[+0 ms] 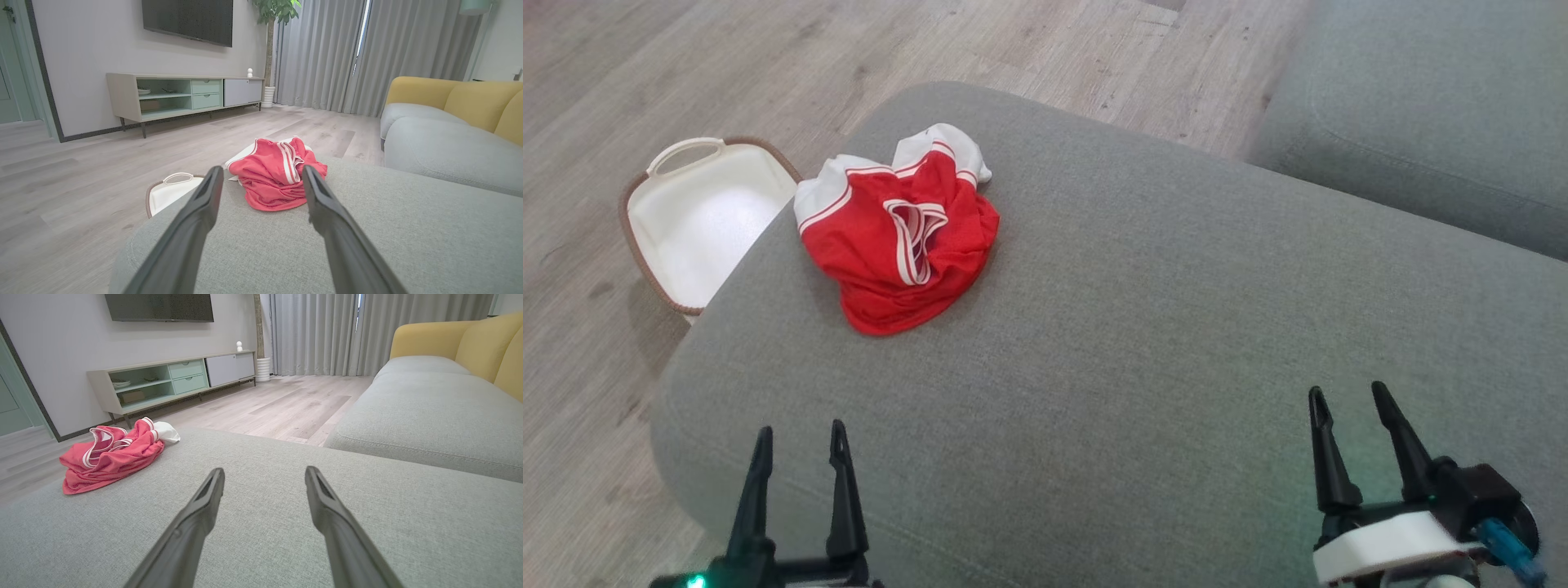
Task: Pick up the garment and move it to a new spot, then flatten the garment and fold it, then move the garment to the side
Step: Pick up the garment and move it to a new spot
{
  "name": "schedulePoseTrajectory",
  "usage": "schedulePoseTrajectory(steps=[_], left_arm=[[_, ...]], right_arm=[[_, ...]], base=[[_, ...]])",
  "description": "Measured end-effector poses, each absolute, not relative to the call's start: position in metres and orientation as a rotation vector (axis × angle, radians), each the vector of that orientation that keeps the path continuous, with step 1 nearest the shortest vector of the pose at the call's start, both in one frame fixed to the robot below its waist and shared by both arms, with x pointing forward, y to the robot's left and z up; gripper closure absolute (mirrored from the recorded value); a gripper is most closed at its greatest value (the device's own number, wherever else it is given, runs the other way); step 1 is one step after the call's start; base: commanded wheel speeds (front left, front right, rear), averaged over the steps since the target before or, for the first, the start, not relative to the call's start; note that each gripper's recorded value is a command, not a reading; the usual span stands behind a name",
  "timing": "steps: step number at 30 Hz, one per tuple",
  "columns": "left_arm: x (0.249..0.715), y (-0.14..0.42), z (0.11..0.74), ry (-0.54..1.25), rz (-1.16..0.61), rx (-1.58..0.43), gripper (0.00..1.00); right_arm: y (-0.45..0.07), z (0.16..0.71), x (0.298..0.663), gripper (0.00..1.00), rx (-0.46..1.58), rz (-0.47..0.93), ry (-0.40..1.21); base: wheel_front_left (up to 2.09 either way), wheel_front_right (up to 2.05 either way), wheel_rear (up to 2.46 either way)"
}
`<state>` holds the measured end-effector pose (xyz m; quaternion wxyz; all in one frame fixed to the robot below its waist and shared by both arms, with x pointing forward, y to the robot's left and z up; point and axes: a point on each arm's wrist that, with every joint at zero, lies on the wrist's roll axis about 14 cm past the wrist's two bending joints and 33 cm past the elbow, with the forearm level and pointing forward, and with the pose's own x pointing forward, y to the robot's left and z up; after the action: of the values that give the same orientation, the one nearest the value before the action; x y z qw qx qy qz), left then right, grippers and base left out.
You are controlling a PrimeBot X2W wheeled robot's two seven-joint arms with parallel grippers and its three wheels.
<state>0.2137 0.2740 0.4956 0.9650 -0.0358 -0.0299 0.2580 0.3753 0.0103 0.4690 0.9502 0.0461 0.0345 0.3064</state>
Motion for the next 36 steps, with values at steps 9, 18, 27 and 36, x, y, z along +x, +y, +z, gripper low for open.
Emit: schedulePoseTrajectory(steps=[9,18,27,36], left_arm=[[0.284,0.313,0.559,-0.201,0.439,0.092,0.00],[0.428,0.341,0.561,-0.006,0.371,0.150,0.00],[0.452,0.364,0.426,0.518,0.471,-0.025,0.00],[0.460,0.351,0.386,0.546,0.446,-0.063,1.00]], right_arm=[[0.003,0.450,0.385,0.00,0.035,0.637,0.097],[-0.023,0.418,0.442,0.00,-0.051,0.649,0.098],[-0.044,0.383,0.467,0.00,-0.083,0.641,0.143],[-0.062,0.382,0.476,0.00,-0.086,0.592,0.140]], base=[[0.00,0.00,0.00],[0.00,0.00,0.00],[0.00,0.00,0.00],[0.00,0.00,0.00]])
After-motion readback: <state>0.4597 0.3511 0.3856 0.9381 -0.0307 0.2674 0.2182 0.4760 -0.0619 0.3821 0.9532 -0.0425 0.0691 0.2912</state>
